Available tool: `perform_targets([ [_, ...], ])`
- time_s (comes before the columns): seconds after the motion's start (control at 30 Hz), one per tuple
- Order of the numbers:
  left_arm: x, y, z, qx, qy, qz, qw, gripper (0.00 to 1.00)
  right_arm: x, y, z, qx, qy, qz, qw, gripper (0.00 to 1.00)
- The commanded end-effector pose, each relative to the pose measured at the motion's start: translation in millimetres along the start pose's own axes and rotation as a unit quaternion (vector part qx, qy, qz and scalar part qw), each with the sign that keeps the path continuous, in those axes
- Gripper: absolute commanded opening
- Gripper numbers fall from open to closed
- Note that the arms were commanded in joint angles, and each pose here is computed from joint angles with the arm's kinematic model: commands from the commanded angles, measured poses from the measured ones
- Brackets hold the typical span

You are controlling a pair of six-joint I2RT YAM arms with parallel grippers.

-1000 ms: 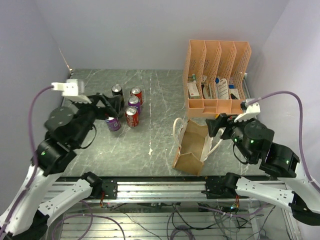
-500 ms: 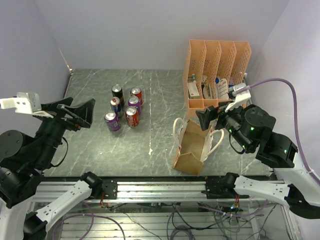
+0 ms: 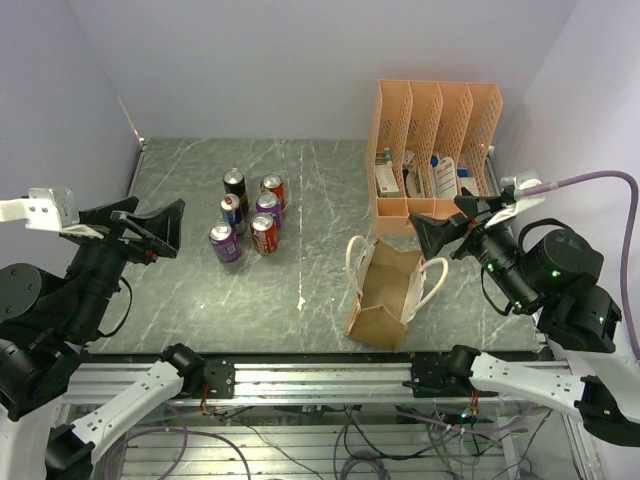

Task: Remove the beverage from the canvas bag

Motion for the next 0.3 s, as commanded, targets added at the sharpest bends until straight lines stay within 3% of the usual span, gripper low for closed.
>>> perform_targets([
  [0.0,3.5,-1.0,-2.9,0.002,-0.016,0.006,1.000,1.00,-6.4,2.4,9.0,-0.019,-0.013,-0.021,1.000,1.00],
  [0.27,-2.2,-4.3,-6.1,0.008,-0.010,-0.017,1.000,1.00,-7.7,5.4,8.7,-0.039,-0.012,-0.018,0.999,1.00],
])
Point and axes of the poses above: each gripper's point midway between its finger pads, its own y axis back along the fingers, its own x axis along the line the jaws close on, z = x × y, the point moved 7 cm from there along y, back along the fingers, and after that the axes turned 15 degrees about y, right-handed, at the moved point
